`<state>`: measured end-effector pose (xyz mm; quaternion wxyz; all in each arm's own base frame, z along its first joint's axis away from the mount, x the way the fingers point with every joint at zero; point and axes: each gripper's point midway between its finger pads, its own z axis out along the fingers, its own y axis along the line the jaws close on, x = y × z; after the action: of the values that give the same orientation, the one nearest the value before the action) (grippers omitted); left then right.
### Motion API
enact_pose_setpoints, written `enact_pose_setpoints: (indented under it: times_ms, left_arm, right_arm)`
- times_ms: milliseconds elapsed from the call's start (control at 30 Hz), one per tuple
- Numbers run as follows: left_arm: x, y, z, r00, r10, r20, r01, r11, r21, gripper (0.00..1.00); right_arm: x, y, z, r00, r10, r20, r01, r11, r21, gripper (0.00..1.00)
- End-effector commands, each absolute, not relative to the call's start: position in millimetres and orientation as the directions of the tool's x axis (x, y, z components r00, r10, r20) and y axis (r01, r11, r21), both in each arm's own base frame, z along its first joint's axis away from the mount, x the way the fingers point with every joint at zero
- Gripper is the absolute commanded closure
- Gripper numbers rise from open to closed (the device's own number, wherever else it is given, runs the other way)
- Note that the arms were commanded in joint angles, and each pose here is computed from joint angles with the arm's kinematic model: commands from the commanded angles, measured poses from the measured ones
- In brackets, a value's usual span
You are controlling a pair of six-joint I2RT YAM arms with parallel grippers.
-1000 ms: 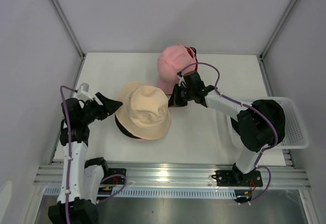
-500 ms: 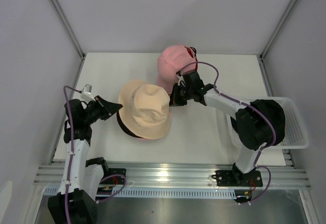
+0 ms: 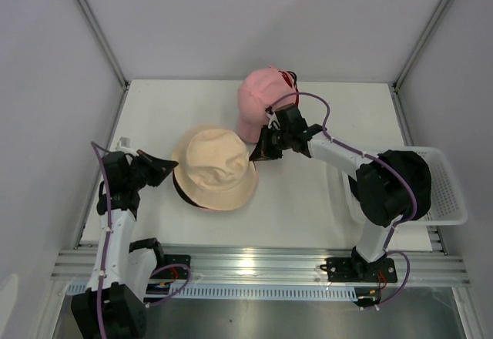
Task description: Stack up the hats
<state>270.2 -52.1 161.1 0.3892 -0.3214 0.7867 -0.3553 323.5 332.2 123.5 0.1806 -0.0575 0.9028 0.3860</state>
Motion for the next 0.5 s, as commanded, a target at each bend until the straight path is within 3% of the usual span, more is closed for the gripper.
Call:
enact_pose_setpoints:
  times_ms: [0,300,467]
  left_arm:
    - [270.8,-21.1,128.3,-0.377,-0.867,-0.325,-0.463,0.48,-0.745,0.99]
    - [246.0,-22.3,67.9,-0.405,-0.88,-0.248,-0.587,0.459,-0.667,0.99]
    - [232.2,-17.8,51.2,-0.411,-0.872,-0.267,-0.62,0.482,-0.619,0.99]
  right_arm:
    - [318.0,322.1,117.9,-0.942,0.039,-0.335,-0.204,0.725,0.658,1.0]
    - [310.0,318.0,95.7,-0.947,0.035,-0.32,-0.191,0.739,0.646,1.0]
    - [299.5,314.8,78.2,-0.954,0.022,-0.3,-0.179,0.759,0.626,1.0]
